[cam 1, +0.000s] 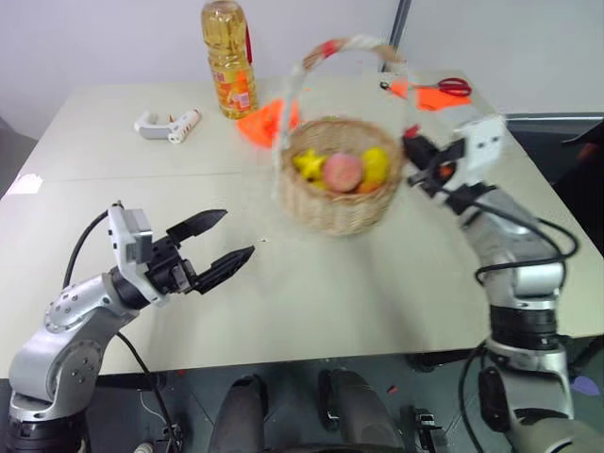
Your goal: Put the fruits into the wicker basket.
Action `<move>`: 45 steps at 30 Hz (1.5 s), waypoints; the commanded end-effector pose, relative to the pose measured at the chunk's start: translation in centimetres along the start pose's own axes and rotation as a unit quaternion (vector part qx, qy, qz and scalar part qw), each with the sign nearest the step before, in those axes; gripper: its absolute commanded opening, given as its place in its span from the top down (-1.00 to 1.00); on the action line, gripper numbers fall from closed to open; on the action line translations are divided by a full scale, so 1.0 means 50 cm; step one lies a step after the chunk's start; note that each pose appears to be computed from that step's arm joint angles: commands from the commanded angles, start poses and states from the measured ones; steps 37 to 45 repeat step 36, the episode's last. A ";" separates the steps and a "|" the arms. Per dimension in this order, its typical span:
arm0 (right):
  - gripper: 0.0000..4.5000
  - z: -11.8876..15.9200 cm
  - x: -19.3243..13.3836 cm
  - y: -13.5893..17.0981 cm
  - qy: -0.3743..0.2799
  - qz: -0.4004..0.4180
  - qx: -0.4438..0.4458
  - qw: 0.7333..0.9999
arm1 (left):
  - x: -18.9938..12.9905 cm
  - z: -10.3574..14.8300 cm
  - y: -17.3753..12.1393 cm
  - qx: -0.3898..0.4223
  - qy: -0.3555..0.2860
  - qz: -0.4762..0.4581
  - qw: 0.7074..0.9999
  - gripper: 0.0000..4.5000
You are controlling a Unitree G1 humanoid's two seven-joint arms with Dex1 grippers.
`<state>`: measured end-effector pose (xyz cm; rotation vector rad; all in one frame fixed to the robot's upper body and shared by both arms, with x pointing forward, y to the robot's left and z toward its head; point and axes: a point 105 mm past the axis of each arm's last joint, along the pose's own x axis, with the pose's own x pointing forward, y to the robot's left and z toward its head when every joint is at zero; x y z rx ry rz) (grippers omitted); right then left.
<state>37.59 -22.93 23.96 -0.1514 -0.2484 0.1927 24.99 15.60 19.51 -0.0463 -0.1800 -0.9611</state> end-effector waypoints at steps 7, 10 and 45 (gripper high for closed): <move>0.80 0.003 -0.041 -0.151 -0.006 -0.145 -0.041 0.989 | 0.021 0.007 -0.002 0.015 -0.015 -0.023 1.000 -1.00; 0.20 0.004 -0.049 -0.154 -0.008 -0.142 -0.036 0.989 | 0.021 0.006 0.001 0.016 -0.009 -0.022 1.000 -1.00; -0.45 -0.114 -0.153 0.180 0.062 0.296 0.009 0.953 | -0.127 -0.137 0.111 0.026 0.094 0.267 0.959 -1.00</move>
